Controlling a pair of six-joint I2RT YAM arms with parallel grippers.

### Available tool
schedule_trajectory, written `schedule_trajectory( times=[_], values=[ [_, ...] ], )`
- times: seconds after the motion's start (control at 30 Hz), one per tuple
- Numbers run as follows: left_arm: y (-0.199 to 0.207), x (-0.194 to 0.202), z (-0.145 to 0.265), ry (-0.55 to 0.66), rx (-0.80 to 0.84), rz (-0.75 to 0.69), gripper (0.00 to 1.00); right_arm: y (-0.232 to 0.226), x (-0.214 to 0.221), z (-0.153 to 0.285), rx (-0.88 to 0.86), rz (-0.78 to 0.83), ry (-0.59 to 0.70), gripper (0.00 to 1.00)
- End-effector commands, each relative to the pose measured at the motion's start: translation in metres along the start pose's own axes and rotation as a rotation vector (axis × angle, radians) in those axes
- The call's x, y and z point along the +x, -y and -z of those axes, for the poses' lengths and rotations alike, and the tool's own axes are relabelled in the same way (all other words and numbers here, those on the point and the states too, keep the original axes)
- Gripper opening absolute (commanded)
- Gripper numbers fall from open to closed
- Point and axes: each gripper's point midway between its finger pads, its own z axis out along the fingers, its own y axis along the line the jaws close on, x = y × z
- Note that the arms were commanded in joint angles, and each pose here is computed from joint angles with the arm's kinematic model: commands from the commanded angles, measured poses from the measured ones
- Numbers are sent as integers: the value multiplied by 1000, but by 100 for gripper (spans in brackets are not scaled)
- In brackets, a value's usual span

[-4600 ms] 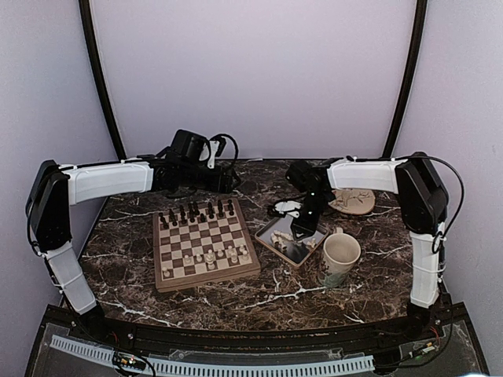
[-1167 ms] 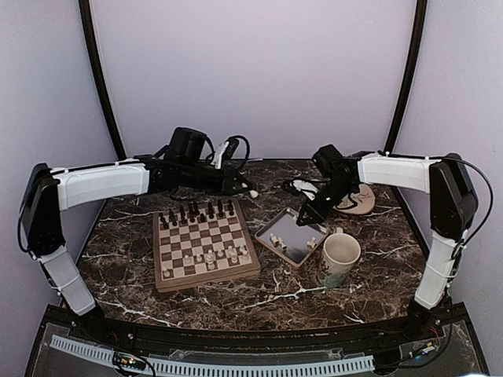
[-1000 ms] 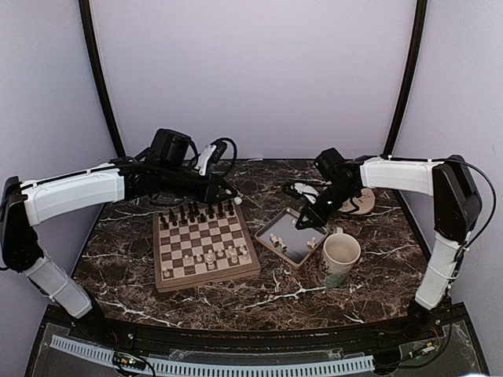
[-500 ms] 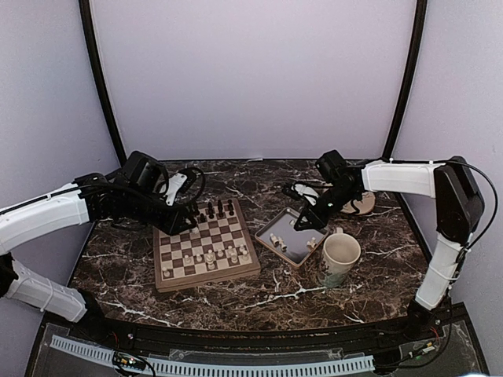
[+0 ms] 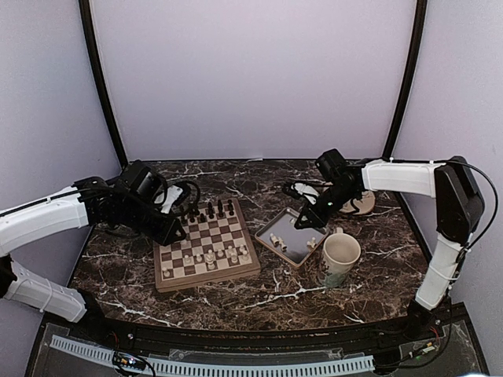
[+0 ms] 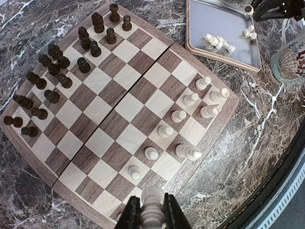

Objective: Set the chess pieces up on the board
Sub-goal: Place the queen at d1.

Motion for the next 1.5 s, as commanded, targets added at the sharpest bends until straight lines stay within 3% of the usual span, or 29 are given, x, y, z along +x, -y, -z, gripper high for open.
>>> schedule_trajectory(
  times=[0.0, 0.47, 0.8, 1.17, 1.47],
  values=[
    [0, 24, -14, -69, 14, 2, 7, 6, -12, 6, 32, 31, 18, 4],
    [7, 35, -36, -41, 49, -4, 8, -7, -15, 13, -7, 37, 52, 4],
    [37, 39, -38, -31, 149, -154, 8, -6, -19, 19, 10, 45, 60, 4],
    [28, 50, -64, -85, 46, -215, 8, -6, -12, 11, -11, 37, 35, 4],
    [30, 50, -77, -78, 53, -234, 9, -6, -11, 11, -9, 42, 32, 4]
  ],
)
